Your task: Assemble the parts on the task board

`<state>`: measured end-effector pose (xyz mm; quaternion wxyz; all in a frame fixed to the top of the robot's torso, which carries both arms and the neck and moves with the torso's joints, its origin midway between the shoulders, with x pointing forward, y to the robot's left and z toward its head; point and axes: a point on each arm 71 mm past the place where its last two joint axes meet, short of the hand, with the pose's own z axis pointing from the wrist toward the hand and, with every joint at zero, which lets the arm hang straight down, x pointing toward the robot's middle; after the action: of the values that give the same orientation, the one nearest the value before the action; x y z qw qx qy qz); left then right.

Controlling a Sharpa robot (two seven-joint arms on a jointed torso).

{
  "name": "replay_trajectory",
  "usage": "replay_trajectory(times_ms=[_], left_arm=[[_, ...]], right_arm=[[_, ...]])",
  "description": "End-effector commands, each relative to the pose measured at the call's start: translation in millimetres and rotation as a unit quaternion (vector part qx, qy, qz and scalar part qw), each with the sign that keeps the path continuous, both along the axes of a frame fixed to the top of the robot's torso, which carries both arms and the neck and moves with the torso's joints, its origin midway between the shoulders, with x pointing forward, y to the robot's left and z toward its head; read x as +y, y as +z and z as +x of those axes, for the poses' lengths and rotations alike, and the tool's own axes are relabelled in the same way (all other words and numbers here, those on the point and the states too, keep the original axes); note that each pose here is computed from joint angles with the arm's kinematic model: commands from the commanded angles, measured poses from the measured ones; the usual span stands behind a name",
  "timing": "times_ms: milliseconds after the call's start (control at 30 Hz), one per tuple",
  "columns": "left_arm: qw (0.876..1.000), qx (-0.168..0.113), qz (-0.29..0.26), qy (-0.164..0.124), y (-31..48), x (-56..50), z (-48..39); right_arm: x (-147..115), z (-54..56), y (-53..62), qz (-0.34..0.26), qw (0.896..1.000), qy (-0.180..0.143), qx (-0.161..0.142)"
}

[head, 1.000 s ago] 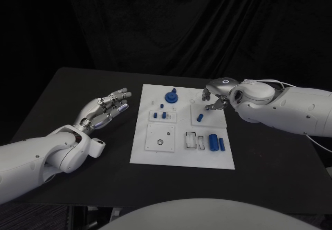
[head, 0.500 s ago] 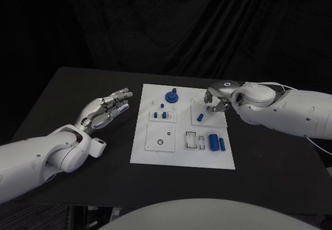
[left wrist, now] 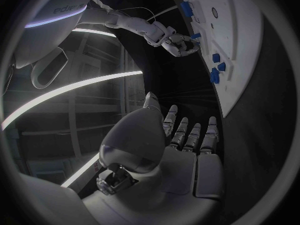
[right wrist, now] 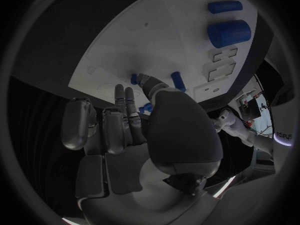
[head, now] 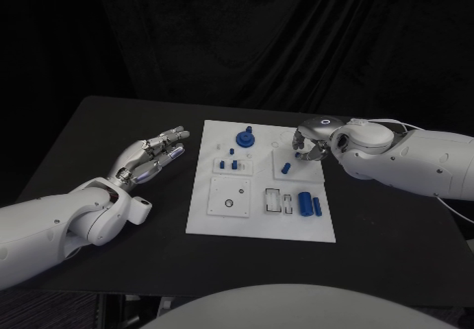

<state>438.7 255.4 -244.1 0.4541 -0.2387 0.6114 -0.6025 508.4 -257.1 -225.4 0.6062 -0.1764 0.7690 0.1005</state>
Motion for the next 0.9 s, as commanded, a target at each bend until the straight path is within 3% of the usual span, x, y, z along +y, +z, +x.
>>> replay_trajectory(times_ms=[33, 900], left_arm=[[0.996, -0.070, -0.050, -0.033, 11.2, -3.6, -4.6], [0.996, -0.066, -0.047, -0.032, 9.2, -3.3, -2.1]], right_arm=[[-2, 0.3, -1.4, 0.009, 1.000, -0.009, 0.003], [-1, 1.3, -11.8, 0.034, 0.999, -0.009, 0.024]])
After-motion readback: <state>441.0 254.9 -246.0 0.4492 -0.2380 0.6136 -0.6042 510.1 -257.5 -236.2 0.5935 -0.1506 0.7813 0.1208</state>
